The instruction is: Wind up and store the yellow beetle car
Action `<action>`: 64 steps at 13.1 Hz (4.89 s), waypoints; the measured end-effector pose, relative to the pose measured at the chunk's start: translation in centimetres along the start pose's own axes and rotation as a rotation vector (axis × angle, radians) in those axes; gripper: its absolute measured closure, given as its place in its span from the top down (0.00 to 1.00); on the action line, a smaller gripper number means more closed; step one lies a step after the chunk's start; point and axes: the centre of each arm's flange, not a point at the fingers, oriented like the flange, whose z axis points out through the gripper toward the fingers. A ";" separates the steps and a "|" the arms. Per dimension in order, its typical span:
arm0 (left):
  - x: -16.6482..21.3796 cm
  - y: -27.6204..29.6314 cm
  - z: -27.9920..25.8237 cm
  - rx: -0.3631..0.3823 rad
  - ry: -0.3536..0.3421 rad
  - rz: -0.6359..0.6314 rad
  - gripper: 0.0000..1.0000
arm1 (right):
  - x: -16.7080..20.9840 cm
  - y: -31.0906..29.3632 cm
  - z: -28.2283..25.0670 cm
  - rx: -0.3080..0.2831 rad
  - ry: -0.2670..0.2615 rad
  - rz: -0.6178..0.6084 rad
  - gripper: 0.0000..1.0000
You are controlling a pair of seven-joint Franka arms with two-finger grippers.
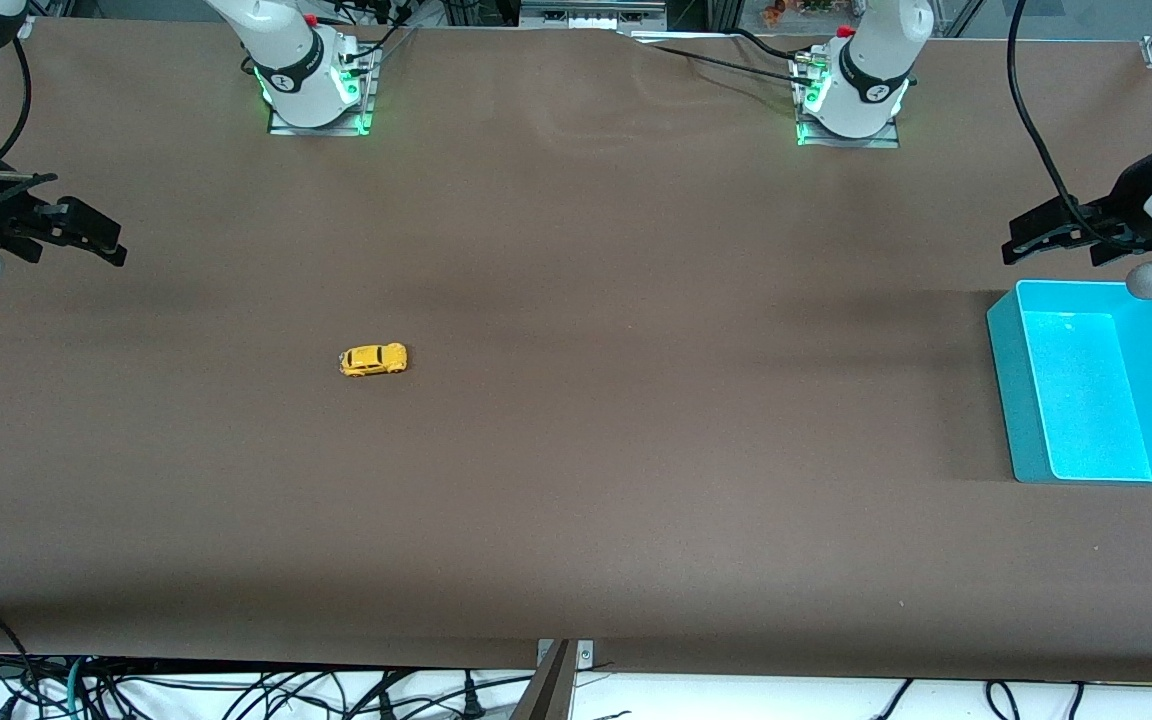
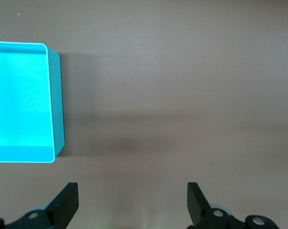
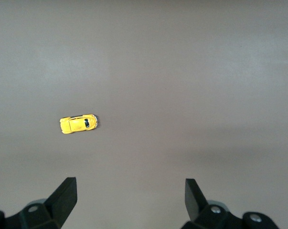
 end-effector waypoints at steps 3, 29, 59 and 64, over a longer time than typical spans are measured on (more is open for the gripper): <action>0.0 0.0 0.0 0.000 0.000 0.000 1.00 | 0.0 0.0 0.0 -0.001 0.000 0.000 1.00; 0.0 0.0 0.0 0.000 0.000 0.000 1.00 | 1.9 -0.3 3.6 0.000 -0.061 -0.007 1.00; 0.0 -0.2 0.0 0.000 0.000 -0.004 1.00 | 5.0 -16.4 29.1 0.009 -0.021 1.070 0.97; 0.7 -0.5 0.8 -0.001 -0.009 -0.009 1.00 | -1.3 -19.5 36.5 0.078 0.023 1.226 0.98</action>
